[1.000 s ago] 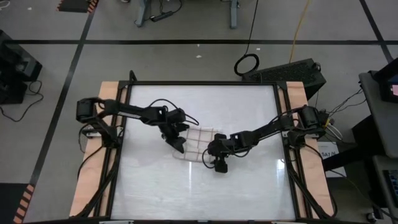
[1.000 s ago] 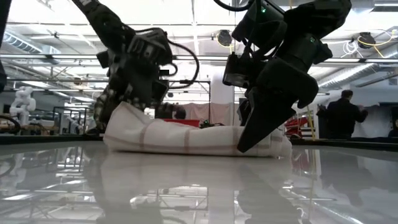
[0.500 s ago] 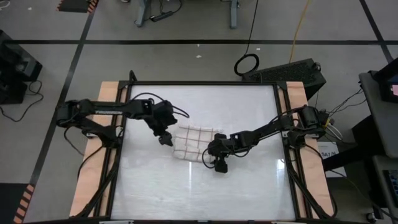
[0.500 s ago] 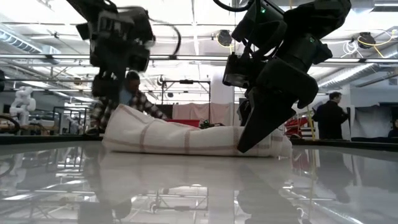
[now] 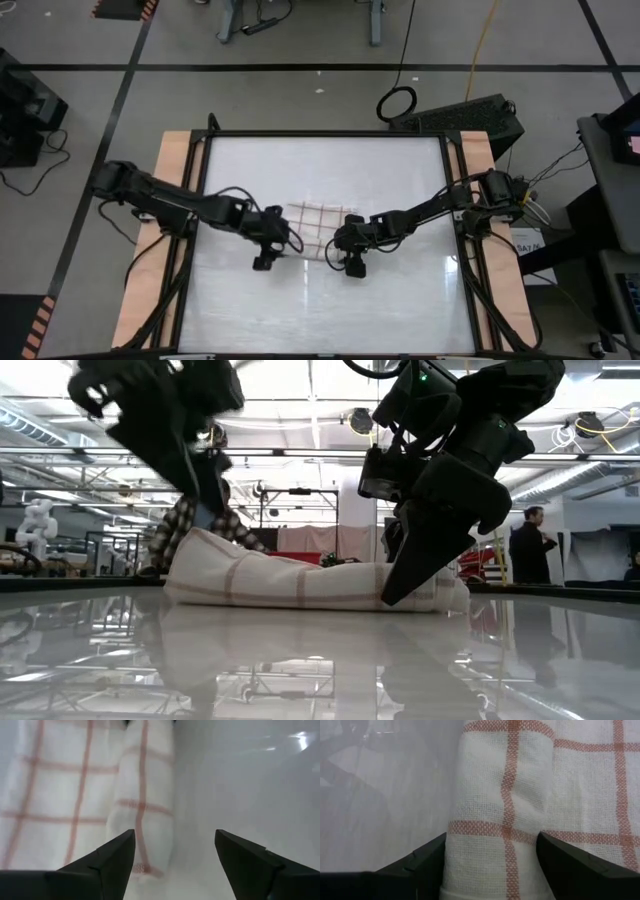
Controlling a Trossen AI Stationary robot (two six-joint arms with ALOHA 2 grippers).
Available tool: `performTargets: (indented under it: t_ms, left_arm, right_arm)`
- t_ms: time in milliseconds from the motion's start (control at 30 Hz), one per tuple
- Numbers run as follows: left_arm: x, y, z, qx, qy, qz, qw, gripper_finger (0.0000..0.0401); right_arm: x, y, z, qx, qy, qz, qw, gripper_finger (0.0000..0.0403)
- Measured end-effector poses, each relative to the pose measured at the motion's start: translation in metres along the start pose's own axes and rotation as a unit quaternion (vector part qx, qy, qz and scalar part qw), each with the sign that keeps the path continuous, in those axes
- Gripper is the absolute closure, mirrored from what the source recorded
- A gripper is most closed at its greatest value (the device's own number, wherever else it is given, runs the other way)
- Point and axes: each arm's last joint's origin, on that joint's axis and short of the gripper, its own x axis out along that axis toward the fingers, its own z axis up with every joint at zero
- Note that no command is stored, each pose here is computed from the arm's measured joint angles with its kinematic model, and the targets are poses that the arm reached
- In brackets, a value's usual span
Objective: Roll towel
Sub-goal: Roll the white checkered towel
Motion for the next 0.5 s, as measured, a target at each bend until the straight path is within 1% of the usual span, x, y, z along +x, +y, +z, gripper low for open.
performTargets:
  t_ms: [33,100,233,367,500]
  left_arm:
    - [0.006,0.000,-0.002,-0.012,0.013,0.001,1.000,0.0119]
    - [0.016,0.001,-0.004,-0.014,0.030,0.004,0.999,0.0106]
    - [0.028,0.004,-0.002,-0.013,0.027,0.006,1.000,0.0075]
    - [0.036,0.006,-0.003,0.012,0.033,0.030,0.999,0.0052]
    - [0.048,0.008,-0.009,0.026,0.059,0.047,0.997,0.0045]
  right_arm:
    - [0.000,0.000,0.000,0.000,0.000,0.000,1.000,0.0122]
    - [0.000,0.000,0.000,0.000,0.000,0.000,1.000,0.0122]
    - [0.000,0.000,0.000,0.000,0.000,0.000,1.000,0.0122]
    - [0.000,0.000,0.000,0.000,0.000,0.000,1.000,0.0122]
    - [0.000,0.000,0.000,-0.001,0.000,0.000,1.000,0.0122]
